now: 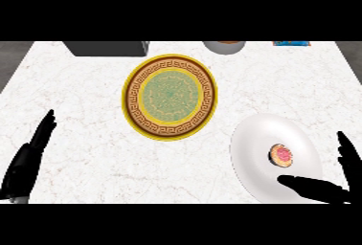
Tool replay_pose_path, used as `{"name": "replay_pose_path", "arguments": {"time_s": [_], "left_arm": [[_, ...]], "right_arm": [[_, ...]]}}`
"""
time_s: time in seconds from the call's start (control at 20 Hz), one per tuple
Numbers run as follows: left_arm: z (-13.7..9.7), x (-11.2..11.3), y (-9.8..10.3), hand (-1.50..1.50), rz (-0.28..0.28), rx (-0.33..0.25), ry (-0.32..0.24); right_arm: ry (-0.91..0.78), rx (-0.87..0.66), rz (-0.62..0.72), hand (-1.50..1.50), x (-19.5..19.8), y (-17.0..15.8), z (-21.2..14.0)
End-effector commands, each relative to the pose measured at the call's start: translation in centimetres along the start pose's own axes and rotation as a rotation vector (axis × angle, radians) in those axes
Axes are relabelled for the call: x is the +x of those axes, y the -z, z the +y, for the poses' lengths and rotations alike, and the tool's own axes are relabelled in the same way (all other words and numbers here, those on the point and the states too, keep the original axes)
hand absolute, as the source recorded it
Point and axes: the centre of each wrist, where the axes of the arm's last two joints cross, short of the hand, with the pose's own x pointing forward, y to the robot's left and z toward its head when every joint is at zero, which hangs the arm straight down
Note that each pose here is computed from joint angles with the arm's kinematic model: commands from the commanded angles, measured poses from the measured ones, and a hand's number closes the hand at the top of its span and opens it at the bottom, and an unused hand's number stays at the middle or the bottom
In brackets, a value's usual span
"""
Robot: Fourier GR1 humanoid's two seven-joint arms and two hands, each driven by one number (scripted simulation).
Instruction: Pick the cupcake from the plate and place it in the plate
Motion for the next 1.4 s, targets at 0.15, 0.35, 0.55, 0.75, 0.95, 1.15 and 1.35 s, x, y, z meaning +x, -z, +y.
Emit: {"name": "replay_pose_path", "arguments": {"time_s": [0.15, 0.35, 0.55, 0.75, 0.95, 1.15, 1.35], "left_arm": [[-0.8, -0.7, -0.5, 0.0, 0.004, -0.005, -0.01], [-1.5, -2.2, -0.4, 0.0, -0.008, -0.009, 0.001], [0.2, -1.1, -1.2, 0.0, -0.002, -0.006, 0.008], [0.3, 0.4, 0.4, 0.0, -0.007, 0.005, -0.002], [-0.1, 0.3, -1.0, 0.0, 0.006, 0.007, 0.003], [-0.7, -0.7, -0.9, 0.0, 0.0, -0.003, -0.001], [-0.3, 1.4, -0.8, 0.0, 0.001, -0.008, 0.001]], "right_arm": [[-0.036, 0.088, 0.012, -1.5, -0.2, 3.1, 0.7], [-0.043, 0.15, 0.004, -1.5, 0.6, 3.2, 2.4], [-0.046, 0.142, 0.045, -1.5, -1.4, 3.8, 3.1], [-0.072, 0.148, 0.066, -1.5, -3.3, 4.5, 4.1], [-0.051, 0.146, 0.04, -1.5, -3.0, 3.9, 5.2], [-0.041, 0.158, 0.026, -1.5, -3.4, 6.1, 4.9], [-0.01, 0.131, -0.026, 1.5, -3.3, 7.6, 6.0]]}}
